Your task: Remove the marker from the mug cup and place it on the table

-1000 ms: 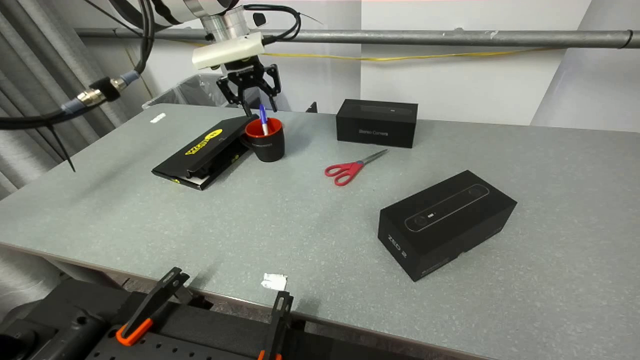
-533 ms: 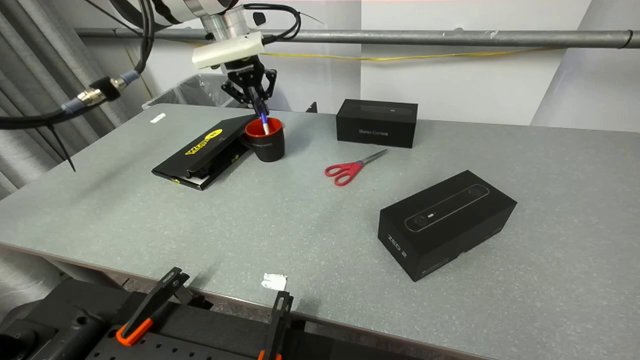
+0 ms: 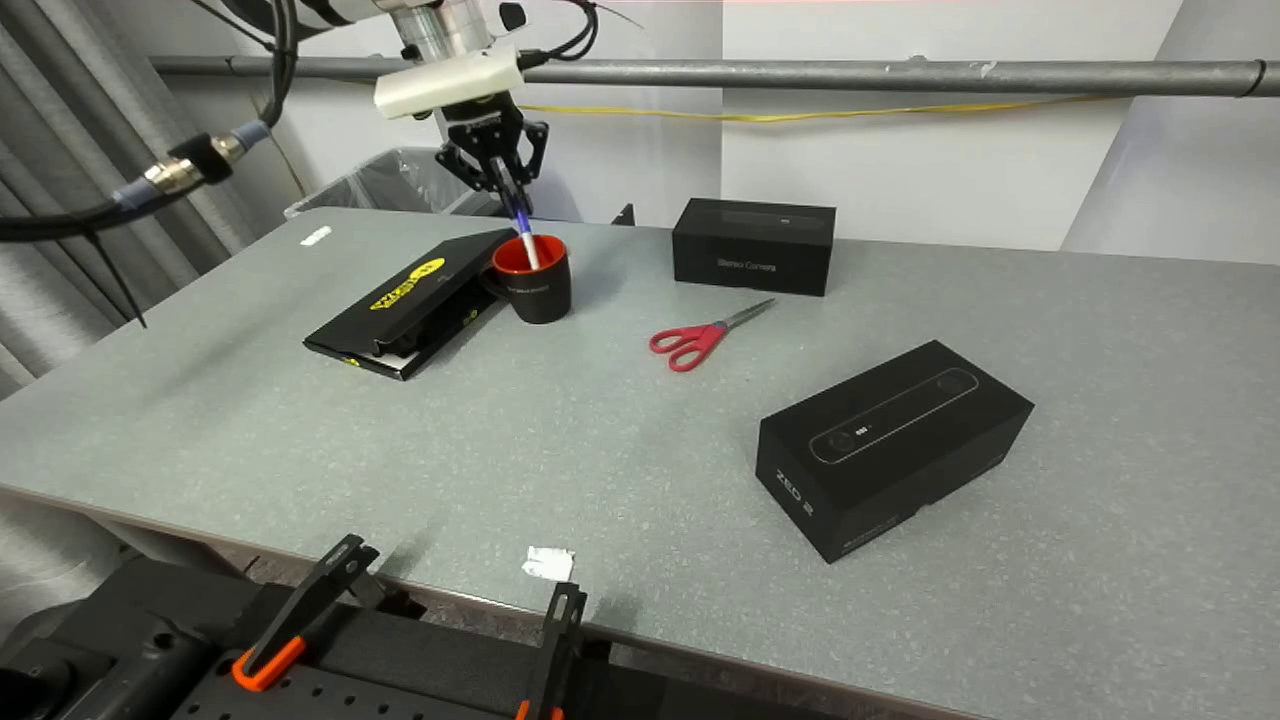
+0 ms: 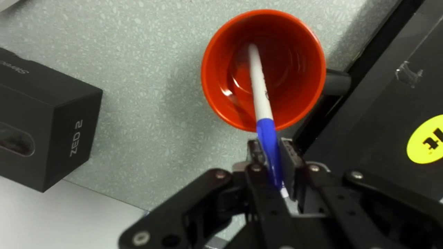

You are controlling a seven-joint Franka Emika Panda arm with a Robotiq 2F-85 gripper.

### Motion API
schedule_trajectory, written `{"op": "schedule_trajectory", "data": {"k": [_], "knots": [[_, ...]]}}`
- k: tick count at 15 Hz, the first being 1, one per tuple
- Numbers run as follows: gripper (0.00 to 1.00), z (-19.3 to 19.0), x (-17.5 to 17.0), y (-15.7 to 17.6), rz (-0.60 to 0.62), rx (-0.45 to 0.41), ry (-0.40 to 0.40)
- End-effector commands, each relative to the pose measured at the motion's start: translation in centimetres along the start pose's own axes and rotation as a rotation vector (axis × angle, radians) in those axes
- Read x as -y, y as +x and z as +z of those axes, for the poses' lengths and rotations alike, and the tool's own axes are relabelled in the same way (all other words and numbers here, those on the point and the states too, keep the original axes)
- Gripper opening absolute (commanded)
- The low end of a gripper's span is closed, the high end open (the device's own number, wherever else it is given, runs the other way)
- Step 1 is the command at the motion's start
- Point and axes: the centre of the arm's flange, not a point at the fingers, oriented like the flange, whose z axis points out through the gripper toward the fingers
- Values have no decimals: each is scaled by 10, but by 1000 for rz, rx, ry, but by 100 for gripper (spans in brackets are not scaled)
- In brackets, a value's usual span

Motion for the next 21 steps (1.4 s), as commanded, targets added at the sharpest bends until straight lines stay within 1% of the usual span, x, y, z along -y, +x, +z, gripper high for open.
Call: {"op": "schedule_trajectory", "data": {"k": [1,3,4,5,7,9,10,11,13,14,15,16,18,19,21], "knots": [[4,-62,6,-32,-24,-21,33],[4,-89,13,-51,-54,1,31],[4,-97,14,-63,-78,40,27],[4,-103,15,-75,-111,88,40],[4,-105,15,-103,-155,212,57],[4,-96,9,-123,-151,336,77],[4,-86,5,-129,-136,394,75],[4,-66,-1,-129,-98,436,58],[4,-24,-15,-126,-55,477,37],[4,2,-24,-123,-31,483,8],[4,21,-31,-122,-17,519,34],[4,43,-39,-120,3,519,20],[4,81,-50,-115,34,521,27],[4,98,-54,-113,49,512,12],[4,119,-57,-107,72,504,16]]}}
